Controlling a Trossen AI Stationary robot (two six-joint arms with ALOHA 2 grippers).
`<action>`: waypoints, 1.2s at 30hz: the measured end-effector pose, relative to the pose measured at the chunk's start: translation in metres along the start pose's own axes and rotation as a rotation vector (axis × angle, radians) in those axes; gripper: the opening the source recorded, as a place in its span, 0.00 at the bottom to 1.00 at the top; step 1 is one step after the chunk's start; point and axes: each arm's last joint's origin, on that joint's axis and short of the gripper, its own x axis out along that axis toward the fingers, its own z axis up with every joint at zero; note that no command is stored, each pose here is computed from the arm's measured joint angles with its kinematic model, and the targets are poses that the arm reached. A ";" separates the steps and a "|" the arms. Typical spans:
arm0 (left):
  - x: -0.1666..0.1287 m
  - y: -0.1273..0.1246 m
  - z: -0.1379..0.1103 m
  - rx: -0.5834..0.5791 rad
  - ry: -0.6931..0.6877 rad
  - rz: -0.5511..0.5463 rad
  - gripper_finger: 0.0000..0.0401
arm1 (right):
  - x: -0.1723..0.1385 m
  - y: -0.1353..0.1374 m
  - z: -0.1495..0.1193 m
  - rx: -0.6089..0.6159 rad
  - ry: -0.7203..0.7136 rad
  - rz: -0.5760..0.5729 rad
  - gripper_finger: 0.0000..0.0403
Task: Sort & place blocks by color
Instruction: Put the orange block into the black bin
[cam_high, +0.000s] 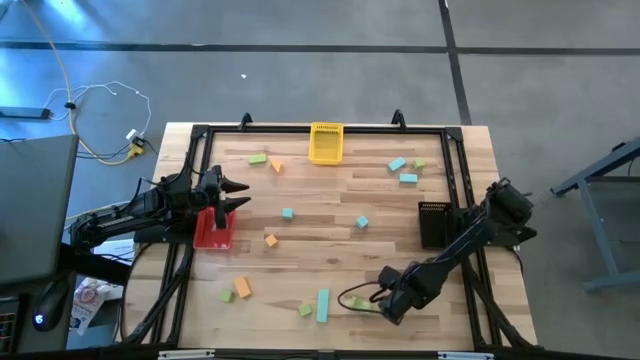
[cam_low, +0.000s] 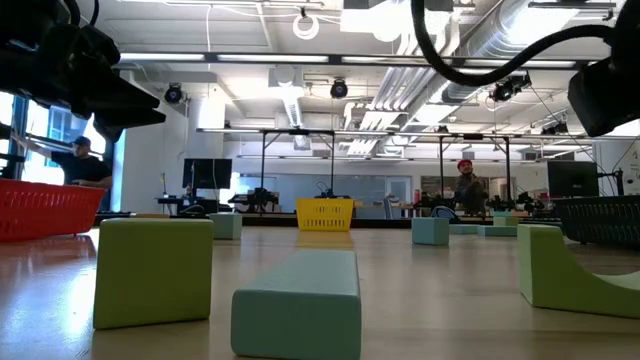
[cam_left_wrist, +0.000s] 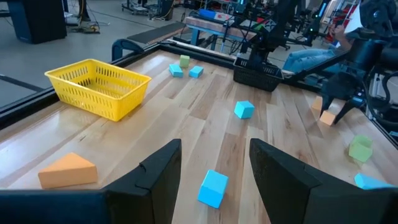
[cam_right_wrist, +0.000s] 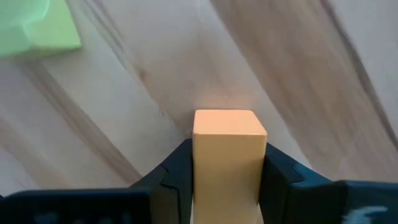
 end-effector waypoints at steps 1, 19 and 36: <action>0.000 0.000 0.000 0.000 0.000 0.000 0.45 | 0.000 -0.001 0.002 0.006 -0.001 -0.006 0.26; 0.000 0.000 0.000 0.053 0.001 0.000 0.45 | -0.048 -0.041 0.033 0.089 -0.502 -0.245 0.26; 0.000 0.000 -0.001 0.089 0.010 -0.017 0.45 | -0.104 -0.123 0.042 0.612 -0.383 -0.581 0.26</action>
